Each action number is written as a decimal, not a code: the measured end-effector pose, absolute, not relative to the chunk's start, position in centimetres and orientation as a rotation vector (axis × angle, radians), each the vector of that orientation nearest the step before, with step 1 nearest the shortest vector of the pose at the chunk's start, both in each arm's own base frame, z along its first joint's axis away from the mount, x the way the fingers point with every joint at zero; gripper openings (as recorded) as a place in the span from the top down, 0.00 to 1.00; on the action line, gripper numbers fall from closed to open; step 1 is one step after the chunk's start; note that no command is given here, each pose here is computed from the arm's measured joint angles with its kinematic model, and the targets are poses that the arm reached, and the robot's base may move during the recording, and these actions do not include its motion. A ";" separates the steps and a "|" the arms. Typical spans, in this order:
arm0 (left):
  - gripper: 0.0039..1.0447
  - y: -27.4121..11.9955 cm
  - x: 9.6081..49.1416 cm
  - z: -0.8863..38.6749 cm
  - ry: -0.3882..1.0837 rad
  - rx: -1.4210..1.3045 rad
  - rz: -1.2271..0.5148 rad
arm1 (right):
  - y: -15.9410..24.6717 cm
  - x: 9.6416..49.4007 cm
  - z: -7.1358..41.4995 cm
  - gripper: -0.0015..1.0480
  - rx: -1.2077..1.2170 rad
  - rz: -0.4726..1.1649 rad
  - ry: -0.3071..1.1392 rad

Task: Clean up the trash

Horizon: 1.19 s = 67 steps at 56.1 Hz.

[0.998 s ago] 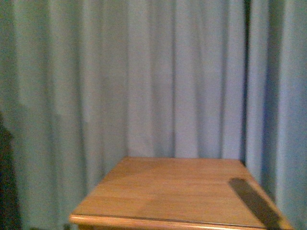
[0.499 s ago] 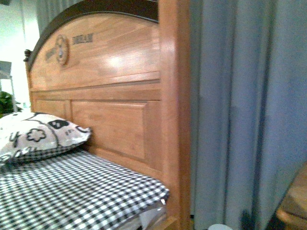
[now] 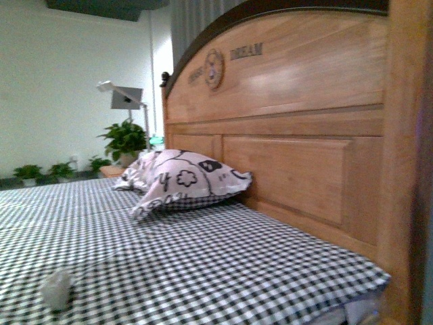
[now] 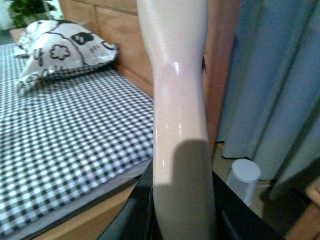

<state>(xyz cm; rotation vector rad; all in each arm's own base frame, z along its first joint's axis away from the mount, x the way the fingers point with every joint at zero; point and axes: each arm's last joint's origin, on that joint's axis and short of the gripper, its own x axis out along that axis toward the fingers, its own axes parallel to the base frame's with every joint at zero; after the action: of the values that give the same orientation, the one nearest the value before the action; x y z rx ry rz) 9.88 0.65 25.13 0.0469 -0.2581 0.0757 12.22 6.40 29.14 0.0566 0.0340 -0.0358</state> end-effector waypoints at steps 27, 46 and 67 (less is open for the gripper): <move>0.73 0.8 10.0 25.1 -0.060 0.032 -0.038 | 6.5 12.3 29.1 0.81 0.054 -0.034 0.038; 0.73 3.3 19.4 22.7 0.237 0.283 -0.241 | 6.4 12.2 29.1 0.81 0.056 -0.033 0.035; 0.73 2.9 25.4 19.2 0.391 0.673 -0.452 | 6.4 12.2 29.1 0.81 0.056 -0.033 0.034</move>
<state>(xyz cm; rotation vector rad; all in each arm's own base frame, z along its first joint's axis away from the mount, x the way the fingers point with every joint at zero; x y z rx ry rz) 25.44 2.87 19.23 0.6730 0.3909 -0.4516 12.23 6.43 29.13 0.0564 0.0344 -0.0331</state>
